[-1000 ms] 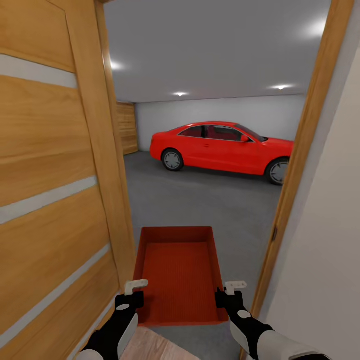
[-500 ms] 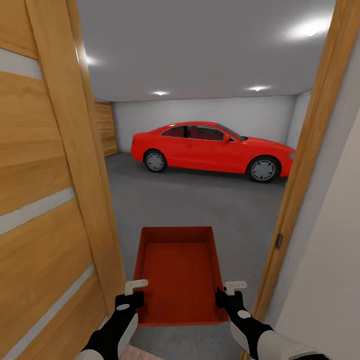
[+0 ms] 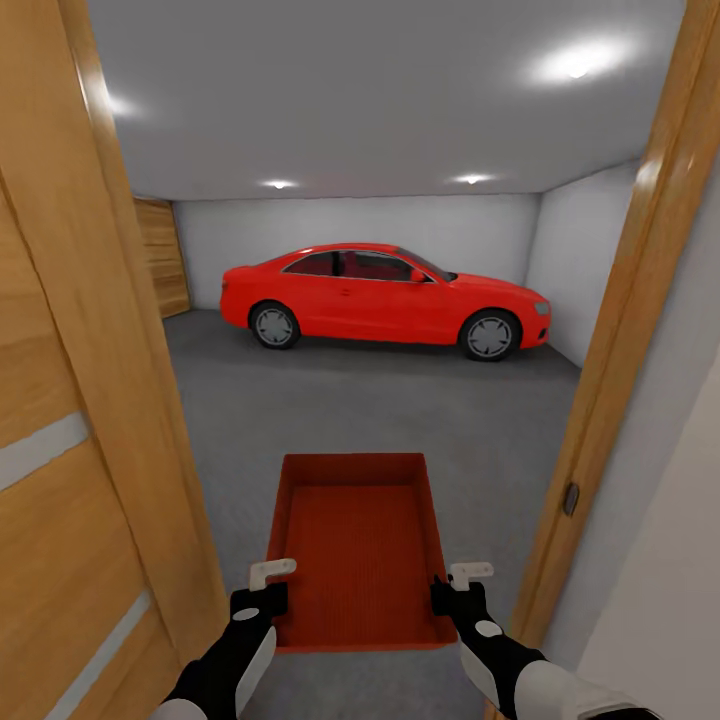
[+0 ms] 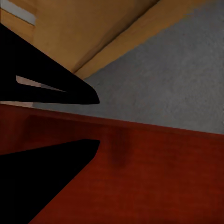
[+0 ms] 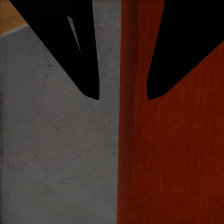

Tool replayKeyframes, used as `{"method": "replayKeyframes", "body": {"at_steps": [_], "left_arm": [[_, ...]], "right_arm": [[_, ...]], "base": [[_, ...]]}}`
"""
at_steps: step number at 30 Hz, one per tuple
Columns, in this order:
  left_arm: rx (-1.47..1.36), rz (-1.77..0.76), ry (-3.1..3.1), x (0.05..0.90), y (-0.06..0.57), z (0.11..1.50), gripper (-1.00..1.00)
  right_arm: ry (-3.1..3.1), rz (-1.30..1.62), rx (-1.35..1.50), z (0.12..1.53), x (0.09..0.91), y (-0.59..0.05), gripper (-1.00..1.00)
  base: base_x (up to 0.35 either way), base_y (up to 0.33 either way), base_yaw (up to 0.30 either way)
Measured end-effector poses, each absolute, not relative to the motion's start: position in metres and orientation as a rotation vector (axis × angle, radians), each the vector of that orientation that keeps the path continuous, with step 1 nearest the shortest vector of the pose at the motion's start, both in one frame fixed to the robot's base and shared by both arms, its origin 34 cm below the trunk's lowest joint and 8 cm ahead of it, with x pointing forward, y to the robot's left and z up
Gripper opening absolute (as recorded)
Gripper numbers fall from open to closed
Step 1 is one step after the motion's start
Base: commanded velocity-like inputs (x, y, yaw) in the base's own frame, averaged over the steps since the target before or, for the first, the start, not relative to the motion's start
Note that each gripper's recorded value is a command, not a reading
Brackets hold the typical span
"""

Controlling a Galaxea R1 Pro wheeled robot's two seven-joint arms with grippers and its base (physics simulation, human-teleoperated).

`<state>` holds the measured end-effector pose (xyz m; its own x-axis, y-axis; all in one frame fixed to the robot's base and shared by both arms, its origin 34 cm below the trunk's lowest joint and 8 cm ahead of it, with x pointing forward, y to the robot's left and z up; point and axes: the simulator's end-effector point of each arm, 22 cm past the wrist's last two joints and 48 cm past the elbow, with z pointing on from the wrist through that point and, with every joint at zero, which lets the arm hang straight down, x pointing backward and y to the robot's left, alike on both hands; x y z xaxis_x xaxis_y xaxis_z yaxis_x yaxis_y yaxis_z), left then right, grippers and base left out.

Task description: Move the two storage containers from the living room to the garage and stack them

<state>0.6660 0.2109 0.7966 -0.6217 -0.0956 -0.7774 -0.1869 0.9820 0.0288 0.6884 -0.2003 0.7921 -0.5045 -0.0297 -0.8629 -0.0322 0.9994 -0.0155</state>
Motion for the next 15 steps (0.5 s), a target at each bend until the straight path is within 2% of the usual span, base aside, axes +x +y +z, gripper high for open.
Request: {"method": "replayKeyframes", "body": {"at_steps": [5, 15], "left_arm": [[-0.197, 0.134, 2.244, 0.6662, 0.2111, 0.7969, -1.00], [-0.197, 0.133, 2.247, 0.6658, 0.2110, 0.7957, -1.00]], "right_arm": [[2.099, 0.003, -0.043, 0.7924, 0.6887, -0.2001, -1.00], [2.101, 0.002, -0.045, 0.7916, 0.6886, -0.2002, -1.00]], "base": [[0.229, 0.194, -0.201], [0.042, 0.023, -0.017]]}}
